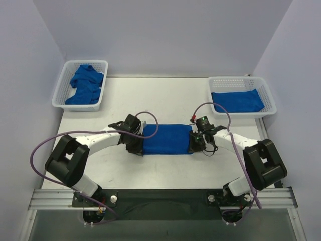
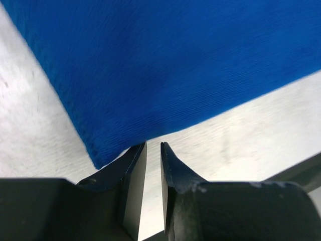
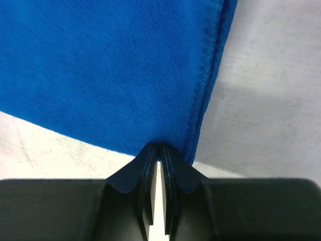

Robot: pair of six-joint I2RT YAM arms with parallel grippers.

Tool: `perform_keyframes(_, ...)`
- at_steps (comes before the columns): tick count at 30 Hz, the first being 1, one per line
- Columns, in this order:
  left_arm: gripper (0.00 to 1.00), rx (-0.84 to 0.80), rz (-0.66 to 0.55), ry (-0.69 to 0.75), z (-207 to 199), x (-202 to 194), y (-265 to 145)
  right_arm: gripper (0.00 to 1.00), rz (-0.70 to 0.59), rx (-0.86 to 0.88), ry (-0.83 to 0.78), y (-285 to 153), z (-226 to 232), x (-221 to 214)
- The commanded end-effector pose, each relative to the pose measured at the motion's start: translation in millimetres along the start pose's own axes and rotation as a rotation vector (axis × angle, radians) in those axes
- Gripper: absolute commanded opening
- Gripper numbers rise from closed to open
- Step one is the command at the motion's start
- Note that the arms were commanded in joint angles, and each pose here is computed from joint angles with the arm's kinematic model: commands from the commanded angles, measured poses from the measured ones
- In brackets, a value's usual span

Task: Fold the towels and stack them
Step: Smooth out wrinkles on the folded towel

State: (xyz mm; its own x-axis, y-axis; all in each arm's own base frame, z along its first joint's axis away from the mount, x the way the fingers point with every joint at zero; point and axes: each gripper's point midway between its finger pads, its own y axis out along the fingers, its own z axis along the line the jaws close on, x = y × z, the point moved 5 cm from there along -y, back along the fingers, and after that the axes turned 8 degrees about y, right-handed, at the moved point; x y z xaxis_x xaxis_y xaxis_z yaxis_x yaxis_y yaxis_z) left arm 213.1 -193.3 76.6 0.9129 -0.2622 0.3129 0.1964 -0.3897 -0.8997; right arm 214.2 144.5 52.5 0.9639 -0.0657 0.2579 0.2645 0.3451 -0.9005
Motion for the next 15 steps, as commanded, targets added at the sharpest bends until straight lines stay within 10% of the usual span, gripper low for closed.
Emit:
perform_keyframes(1,0.28,0.057,0.041,0.006,14.2,-19.0,12.7,0.1,-0.028,-0.02,0.021,5.5,-12.0,-11.3)
perform_keyframes(15,0.59,0.035,-0.34,0.033,-13.9,46.4,-70.7,0.21,-0.345,0.149,-0.002,-63.0,16.2,54.4)
